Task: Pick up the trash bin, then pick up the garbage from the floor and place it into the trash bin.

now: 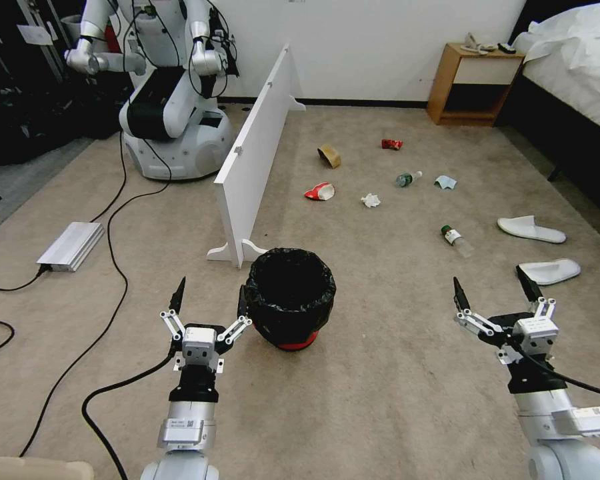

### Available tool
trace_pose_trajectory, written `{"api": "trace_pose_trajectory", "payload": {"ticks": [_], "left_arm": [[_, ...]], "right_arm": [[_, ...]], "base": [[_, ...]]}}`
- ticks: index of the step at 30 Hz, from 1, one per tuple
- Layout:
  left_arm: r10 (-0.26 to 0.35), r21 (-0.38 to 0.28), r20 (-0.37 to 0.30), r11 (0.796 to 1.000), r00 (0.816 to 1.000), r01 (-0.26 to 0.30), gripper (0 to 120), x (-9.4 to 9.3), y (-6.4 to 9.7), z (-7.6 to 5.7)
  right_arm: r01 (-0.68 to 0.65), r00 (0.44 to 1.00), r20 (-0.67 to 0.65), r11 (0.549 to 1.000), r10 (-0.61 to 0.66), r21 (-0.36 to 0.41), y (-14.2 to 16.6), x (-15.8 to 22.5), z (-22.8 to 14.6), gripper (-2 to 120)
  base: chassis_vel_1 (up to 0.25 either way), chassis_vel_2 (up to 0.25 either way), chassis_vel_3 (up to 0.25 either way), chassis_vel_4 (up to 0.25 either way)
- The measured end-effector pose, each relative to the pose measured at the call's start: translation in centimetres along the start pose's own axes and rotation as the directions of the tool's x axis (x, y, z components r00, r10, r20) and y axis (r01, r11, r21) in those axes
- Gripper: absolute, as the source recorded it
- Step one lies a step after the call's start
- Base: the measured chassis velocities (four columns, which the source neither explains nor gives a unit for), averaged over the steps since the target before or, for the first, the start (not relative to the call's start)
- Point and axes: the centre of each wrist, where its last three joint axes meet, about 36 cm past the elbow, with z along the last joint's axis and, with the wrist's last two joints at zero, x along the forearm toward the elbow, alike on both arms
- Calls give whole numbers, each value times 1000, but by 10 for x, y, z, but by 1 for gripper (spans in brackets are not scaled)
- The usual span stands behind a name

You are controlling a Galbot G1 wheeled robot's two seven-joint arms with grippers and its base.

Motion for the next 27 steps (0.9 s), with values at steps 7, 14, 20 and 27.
{"api": "trace_pose_trajectory", "payload": {"ticks": [7, 14, 20, 27], "left_arm": [[4, -4, -5, 1000, 1000, -4, 100, 1, 0, 1], [37, -10, -23, 999, 999, -37, 100, 2, 0, 8], [72, -6, -43, 997, 997, -72, 100, 2, 4, 13], [93, -28, -87, 995, 992, -96, 100, 4, 10, 21]], "right_arm": [[6, 1000, -1, 1000, -6, 0, 0, 0, 0, 100], [0, 1000, 3, 1000, 0, -1, 0, -1, -1, 100], [-6, 1000, 6, 1000, 6, -13, -5, -2, -5, 100], [-14, 1000, -19, 1000, 14, -18, -16, 2, -7, 100]], "base": [[-138, 129, 149, -137], [-251, 236, 232, -216], [-226, 228, 214, -225], [-9, 20, 18, -11]]}}
